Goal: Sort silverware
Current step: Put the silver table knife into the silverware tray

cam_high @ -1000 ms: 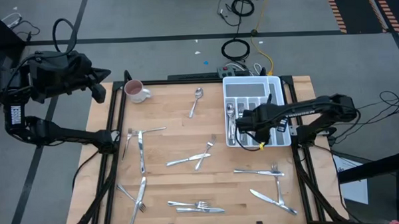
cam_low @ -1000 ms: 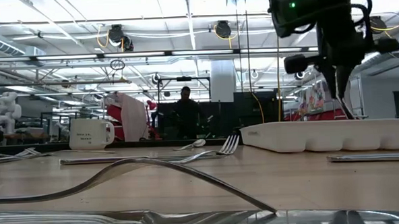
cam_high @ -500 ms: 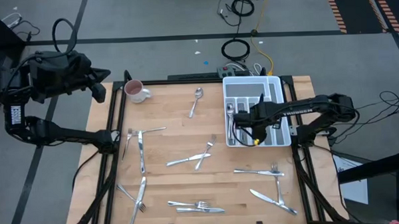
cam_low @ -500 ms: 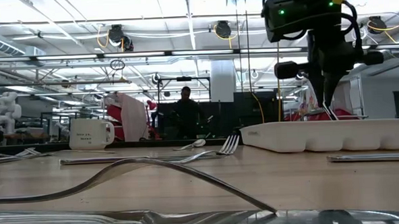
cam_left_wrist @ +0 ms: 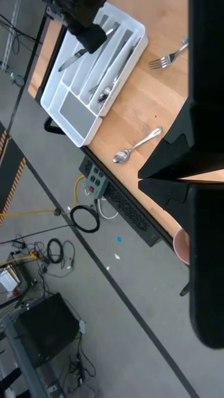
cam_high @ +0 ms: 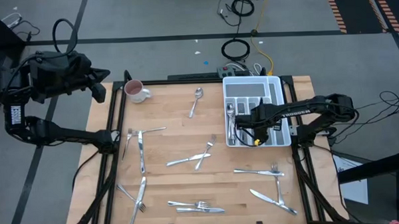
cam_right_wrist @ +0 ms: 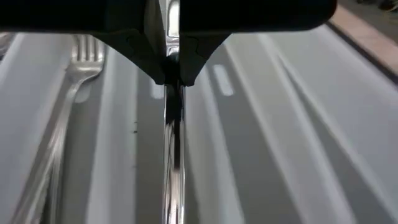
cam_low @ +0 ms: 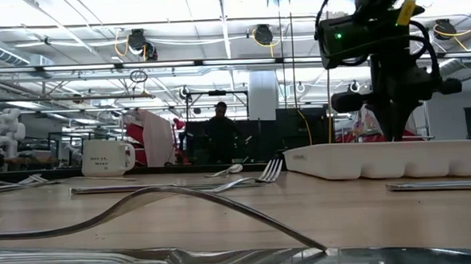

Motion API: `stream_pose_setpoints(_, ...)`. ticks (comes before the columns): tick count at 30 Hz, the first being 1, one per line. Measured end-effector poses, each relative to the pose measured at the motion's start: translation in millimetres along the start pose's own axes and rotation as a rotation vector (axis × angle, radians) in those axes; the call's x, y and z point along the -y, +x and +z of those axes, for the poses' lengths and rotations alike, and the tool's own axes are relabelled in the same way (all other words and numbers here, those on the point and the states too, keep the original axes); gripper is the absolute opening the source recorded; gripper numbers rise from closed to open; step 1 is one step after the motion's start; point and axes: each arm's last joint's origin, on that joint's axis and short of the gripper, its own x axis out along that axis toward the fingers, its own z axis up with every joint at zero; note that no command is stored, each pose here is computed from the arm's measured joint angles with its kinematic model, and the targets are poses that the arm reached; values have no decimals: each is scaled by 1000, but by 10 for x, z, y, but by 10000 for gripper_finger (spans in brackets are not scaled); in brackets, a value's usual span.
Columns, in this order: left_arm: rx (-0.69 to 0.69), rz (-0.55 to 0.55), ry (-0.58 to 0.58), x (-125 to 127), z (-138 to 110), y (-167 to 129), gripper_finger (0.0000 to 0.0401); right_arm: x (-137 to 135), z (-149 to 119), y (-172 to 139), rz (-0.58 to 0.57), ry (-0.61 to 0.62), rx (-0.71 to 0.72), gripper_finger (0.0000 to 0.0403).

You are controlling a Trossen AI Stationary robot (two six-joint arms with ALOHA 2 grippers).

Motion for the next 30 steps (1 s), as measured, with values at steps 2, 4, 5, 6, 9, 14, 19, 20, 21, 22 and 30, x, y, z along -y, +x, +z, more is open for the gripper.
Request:
stream_pose_setpoints(2,2,9,0,-3,1,0,13,7,15,40,-17,-13,1,0)
stream_pose_setpoints(4,3,19,0,-5,1,0,13,32,28,72,-28,-25,2,0)
stream_pose_setpoints(5,4,20,0,-6,1,0,13,44,32,85,-29,-30,3,0)
stream_pose_setpoints(6,4,21,0,-6,2,0,13,55,36,99,-27,-33,5,0)
stream_pose_setpoints(9,4,21,0,-6,2,0,13,91,53,139,-27,-34,20,0)
stream_pose_setpoints(14,3,21,0,-6,1,0,13,125,54,156,-46,-11,96,0)
stream_pose_setpoints(19,3,21,1,-6,1,0,13,150,46,162,-61,62,148,6)
stream_pose_setpoints(20,3,21,1,-6,1,0,13,148,46,161,-59,67,149,9)
stream_pose_setpoints(21,3,21,1,-6,2,1,13,144,45,162,-54,77,156,13)
stream_pose_setpoints(22,3,21,1,-6,1,0,13,146,42,163,-54,90,153,17)
stream_pose_setpoints(30,3,21,2,-6,1,0,13,155,12,150,-59,267,67,58)
